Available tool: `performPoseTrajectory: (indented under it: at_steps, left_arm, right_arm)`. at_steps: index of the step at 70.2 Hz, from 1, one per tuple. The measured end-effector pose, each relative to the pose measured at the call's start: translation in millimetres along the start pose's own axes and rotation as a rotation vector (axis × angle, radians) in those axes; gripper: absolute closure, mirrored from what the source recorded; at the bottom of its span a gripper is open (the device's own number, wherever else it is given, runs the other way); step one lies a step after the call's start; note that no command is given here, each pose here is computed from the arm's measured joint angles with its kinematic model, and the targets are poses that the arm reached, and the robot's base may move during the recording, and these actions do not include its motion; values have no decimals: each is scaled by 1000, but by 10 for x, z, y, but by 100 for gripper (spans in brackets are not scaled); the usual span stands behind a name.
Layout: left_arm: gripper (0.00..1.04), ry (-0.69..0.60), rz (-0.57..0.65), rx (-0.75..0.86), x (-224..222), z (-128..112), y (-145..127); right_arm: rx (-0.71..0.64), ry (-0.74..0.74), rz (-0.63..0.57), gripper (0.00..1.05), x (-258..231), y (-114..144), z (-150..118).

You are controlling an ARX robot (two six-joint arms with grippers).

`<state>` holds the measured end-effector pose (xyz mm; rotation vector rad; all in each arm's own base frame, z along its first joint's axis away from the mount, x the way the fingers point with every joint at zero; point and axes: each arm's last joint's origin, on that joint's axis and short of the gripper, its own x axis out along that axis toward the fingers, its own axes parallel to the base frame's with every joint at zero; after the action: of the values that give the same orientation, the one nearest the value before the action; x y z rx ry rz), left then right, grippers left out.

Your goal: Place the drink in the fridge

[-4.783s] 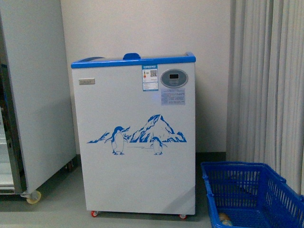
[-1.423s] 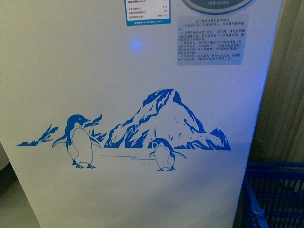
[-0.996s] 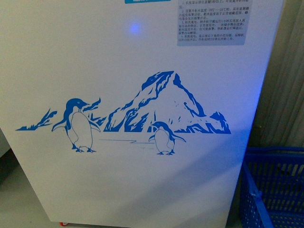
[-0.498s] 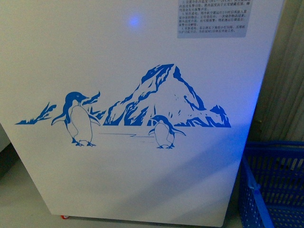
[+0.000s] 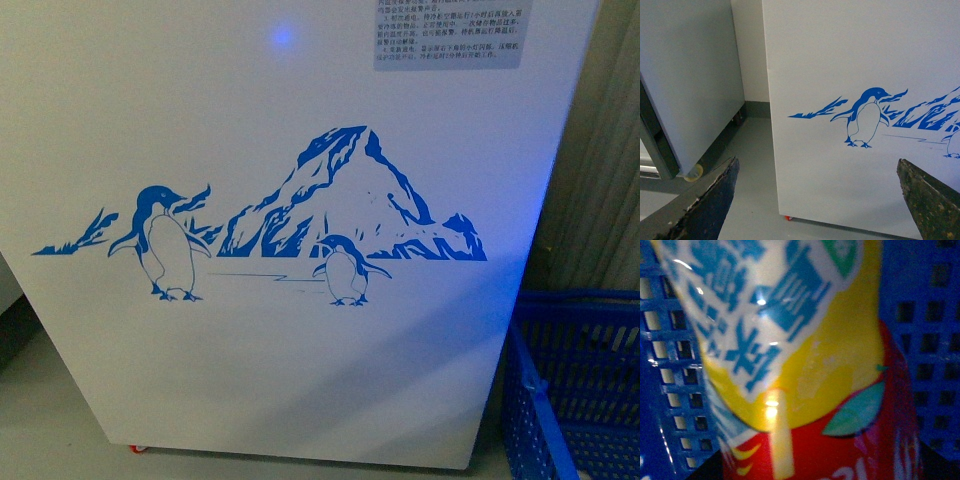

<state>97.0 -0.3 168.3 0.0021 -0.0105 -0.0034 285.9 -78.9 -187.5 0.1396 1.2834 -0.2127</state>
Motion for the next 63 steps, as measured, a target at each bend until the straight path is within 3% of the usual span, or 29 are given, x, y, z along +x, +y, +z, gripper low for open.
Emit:
performPoseTrajectory:
  at_steps: [18, 27, 52, 63]
  left_arm:
    - [8, 0, 0, 0, 0, 0, 0]
    - [8, 0, 0, 0, 0, 0, 0]
    - [8, 0, 0, 0, 0, 0, 0]
    - [8, 0, 0, 0, 0, 0, 0]
  right_arm:
    - [104, -16, -42, 60, -389, -171, -14]
    - [126, -75, 10, 60, -810, -139, 99]
    - [146, -357, 91, 60, -2778, -85, 343]
    - [157, -595, 120, 60, -3721, -107, 371]
